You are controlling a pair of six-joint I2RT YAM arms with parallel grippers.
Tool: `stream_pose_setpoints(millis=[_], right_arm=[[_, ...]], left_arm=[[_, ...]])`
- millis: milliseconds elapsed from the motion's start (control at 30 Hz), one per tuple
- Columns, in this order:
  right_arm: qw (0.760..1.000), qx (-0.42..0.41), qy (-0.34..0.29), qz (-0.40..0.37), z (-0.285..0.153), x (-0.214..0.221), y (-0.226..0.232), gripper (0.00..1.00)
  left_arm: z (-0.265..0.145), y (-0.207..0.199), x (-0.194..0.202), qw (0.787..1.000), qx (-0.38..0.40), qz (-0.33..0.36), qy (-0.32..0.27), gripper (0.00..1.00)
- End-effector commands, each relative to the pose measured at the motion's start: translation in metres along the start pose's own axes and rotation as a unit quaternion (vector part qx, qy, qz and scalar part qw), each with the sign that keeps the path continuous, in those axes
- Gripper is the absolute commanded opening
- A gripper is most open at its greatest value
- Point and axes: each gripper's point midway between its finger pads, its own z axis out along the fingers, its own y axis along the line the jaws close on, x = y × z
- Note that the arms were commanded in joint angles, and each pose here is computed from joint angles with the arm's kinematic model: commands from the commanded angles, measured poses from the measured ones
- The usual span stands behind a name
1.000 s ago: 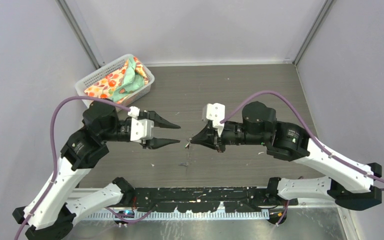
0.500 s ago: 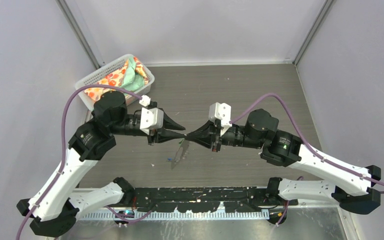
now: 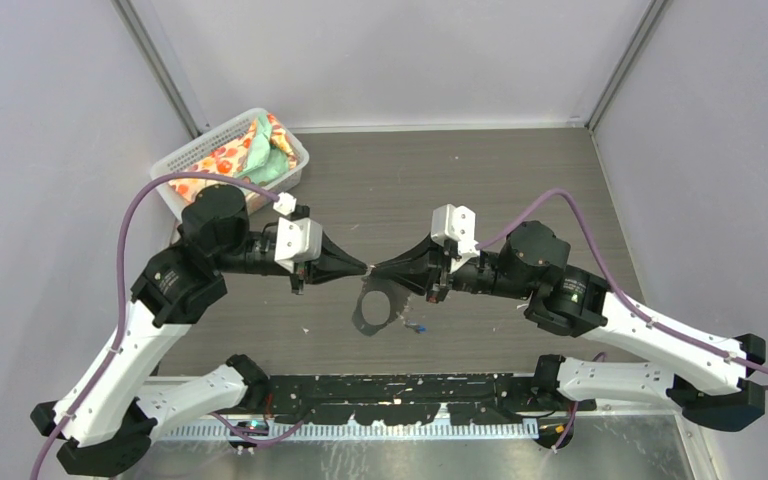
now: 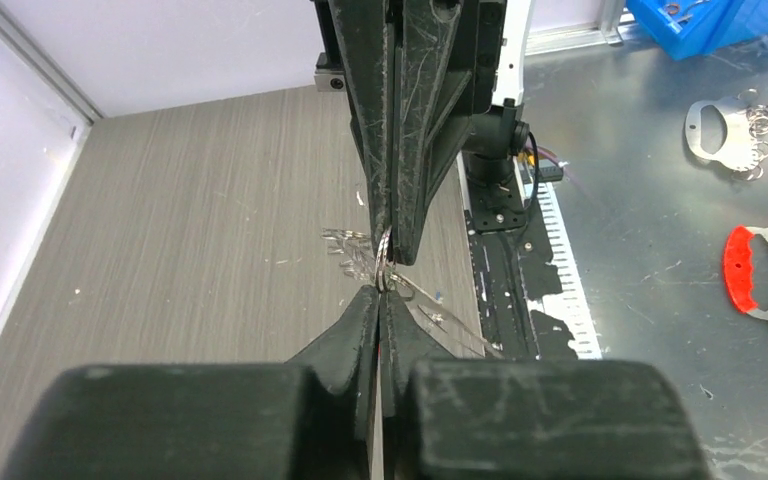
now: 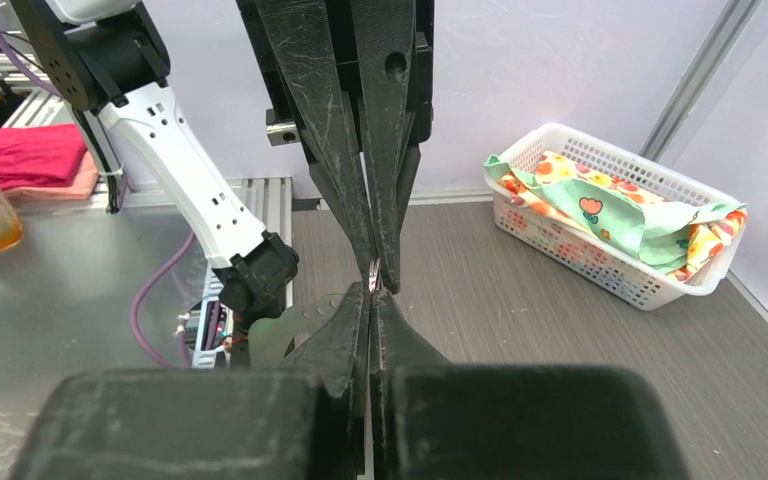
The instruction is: Put the keys on the keyring
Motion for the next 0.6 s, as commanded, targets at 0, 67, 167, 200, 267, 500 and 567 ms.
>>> stream_pose_setpoints(millis=[0, 67, 167, 200, 267, 500, 567], right_arm=[[0.998, -0.011, -0.055, -0.013, 0.000, -0.037, 0.004, 0.01], [0.998, -0.013, -0.053, -0.010, 0.002, -0.036, 0.004, 0.01], [0.999, -0.011, -0.039, -0.008, 0.002, -0.029, 0.004, 0.01], [0.999, -0.009, -0.038, -0.008, 0.002, -0.029, 0.003, 0.01], [0.999, -0.007, -0.038, -0.007, 0.001, -0.028, 0.003, 0.01], [1.000, 0.000, 0.002, 0.005, 0.001, -0.022, 0.000, 0.21], [1.000, 0.005, 0.021, 0.005, -0.004, -0.024, -0.002, 0.28]], left_arm=[[0.000, 0.006, -0.017, 0.999, -0.015, -0.001, -0.030, 0.01], [0.002, 0.009, -0.022, 0.999, -0.020, -0.005, -0.042, 0.00], [0.002, 0.005, -0.028, 0.998, -0.008, -0.014, -0.053, 0.04], [0.002, 0.001, -0.029, 0.998, 0.002, -0.014, -0.055, 0.05], [0.001, -0.005, -0.029, 0.998, 0.017, -0.015, -0.055, 0.03], [0.002, -0.005, -0.029, 0.998, 0.020, -0.015, -0.053, 0.00], [0.001, -0.006, -0.026, 0.999, 0.022, -0.009, -0.048, 0.00]])
